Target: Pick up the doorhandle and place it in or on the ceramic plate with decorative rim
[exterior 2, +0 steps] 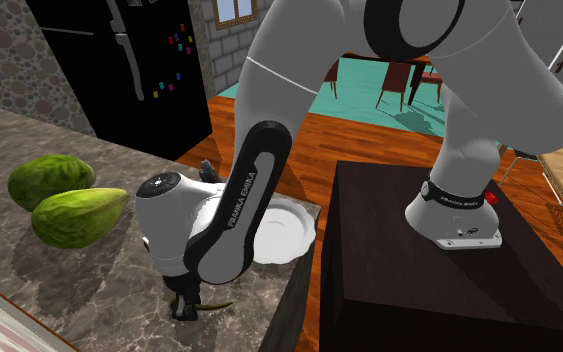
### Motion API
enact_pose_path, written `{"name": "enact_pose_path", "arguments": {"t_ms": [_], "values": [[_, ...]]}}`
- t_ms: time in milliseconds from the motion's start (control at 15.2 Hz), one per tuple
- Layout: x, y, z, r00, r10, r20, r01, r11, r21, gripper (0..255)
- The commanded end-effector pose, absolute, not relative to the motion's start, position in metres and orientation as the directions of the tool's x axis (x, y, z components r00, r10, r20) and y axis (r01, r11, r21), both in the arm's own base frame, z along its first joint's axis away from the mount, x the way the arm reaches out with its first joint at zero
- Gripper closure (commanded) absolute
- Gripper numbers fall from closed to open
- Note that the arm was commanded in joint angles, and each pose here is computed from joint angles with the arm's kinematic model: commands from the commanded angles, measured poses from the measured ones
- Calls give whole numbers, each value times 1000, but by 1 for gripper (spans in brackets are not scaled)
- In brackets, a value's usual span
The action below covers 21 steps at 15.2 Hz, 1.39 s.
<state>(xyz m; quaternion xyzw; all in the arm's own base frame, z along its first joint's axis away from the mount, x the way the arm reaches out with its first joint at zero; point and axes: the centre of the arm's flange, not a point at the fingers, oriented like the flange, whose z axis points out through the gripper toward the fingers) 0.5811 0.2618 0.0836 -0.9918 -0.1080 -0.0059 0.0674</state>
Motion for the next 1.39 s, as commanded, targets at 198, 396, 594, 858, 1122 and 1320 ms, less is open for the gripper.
{"name": "enact_pose_path", "arguments": {"t_ms": [198, 396, 594, 858, 1122, 1320], "values": [[579, 264, 103, 976, 217, 23, 218, -967, -135, 255], [579, 264, 119, 976, 217, 23, 218, -967, -135, 255], [579, 264, 135, 976, 217, 23, 218, -967, -135, 255], [579, 264, 156, 976, 217, 23, 218, -967, -135, 255], [573, 253, 171, 976, 217, 23, 218, -967, -135, 255], [554, 218, 169, 976, 217, 23, 218, -967, -135, 255]]}}
